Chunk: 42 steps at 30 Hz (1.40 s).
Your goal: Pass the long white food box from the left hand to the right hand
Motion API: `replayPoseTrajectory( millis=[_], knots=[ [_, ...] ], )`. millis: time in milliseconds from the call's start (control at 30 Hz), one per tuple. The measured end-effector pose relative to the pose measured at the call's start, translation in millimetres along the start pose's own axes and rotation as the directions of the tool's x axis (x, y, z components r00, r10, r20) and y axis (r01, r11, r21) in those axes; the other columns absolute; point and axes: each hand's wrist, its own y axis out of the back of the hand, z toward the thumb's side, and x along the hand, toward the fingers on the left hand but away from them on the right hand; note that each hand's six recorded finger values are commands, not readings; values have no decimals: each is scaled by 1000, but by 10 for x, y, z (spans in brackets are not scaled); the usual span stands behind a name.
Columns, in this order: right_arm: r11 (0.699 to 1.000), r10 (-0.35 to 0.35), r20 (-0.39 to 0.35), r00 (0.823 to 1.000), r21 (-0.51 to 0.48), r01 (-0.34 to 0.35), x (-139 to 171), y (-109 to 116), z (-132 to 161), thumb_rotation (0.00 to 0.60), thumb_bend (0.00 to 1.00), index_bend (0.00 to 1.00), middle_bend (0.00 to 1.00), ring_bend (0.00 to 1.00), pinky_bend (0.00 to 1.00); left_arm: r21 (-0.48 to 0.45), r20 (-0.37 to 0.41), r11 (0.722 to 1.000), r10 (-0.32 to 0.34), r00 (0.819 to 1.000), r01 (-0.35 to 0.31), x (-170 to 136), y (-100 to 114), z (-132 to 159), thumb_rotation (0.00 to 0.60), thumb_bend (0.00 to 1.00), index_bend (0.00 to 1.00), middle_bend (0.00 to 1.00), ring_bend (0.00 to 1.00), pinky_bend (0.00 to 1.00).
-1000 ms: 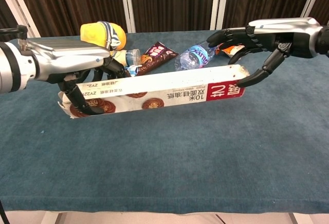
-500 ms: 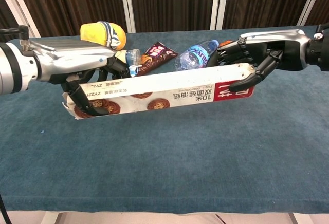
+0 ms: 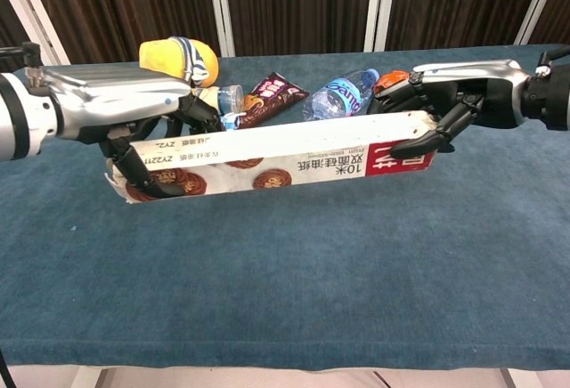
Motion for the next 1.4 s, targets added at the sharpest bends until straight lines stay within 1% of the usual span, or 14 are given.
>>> replayPoseTrajectory(
  millis=[100,167,333,433,600,767,967,1067,1100,1167,1200,1300,1333,1400],
  knots=[
    [1000,0,1,1000,0,0,8,-7,-8,600,875,769,574,673,852,-4,-4,1000,0,1000,0,4,2,-18,600,352,584,612,527,943],
    [1000,-3,-2,1000,-1,3,12,-4,-7,600,905,776,576,680,865,-1,-7,1000,1,1000,-1,3,6,-29,600,353,583,611,526,943],
    [999,-44,-17,999,-17,44,26,41,-21,600,998,809,596,704,883,29,-11,999,23,1000,-23,-1,33,-51,600,355,562,593,501,919],
    [997,-66,-20,998,-32,65,40,69,-40,600,1000,820,604,715,891,41,-18,998,38,999,-37,-9,33,-72,600,355,556,588,493,911],
    [996,-78,-18,997,-51,77,53,82,-72,600,1000,822,607,716,891,48,-17,998,42,999,-41,-7,25,-88,600,352,525,565,473,888],
    [995,-80,-13,997,-54,79,54,86,-88,600,1000,822,607,717,891,50,-14,998,48,999,-47,-6,25,-91,600,352,513,554,466,883],
    [994,-100,1,995,-49,100,41,101,-156,600,1000,822,606,717,891,42,-1,998,51,999,-51,-13,30,-83,600,354,510,553,464,882],
    [993,-106,-2,994,-50,106,41,97,-163,600,1000,822,607,717,891,57,-1,997,50,999,-50,-24,31,-99,600,354,469,516,438,871],
    [993,-106,-3,994,-54,106,45,97,-163,600,1000,822,607,717,891,63,-1,997,50,999,-50,-27,33,-105,600,354,436,475,407,852],
    [992,-109,-5,994,-59,108,52,100,-165,600,1000,822,607,717,891,82,-2,995,50,999,-50,-35,33,-123,600,355,344,364,304,756],
    [992,-111,-5,994,-60,111,58,103,-170,600,1000,822,607,717,891,91,-3,995,51,999,-51,-38,35,-132,600,355,285,295,235,677],
    [991,-117,-1,993,-62,117,68,110,-190,600,1000,822,607,717,891,112,-2,992,59,998,-58,-45,41,-153,600,345,135,122,68,488],
    [991,-118,1,993,-63,118,71,110,-196,600,1000,822,607,717,891,116,-2,991,61,998,-60,-48,42,-158,600,337,80,62,25,417],
    [990,-122,5,993,-65,122,76,114,-212,600,1000,822,607,716,891,124,-2,990,66,998,-65,-54,47,-169,600,321,21,10,1,332]
  ],
)
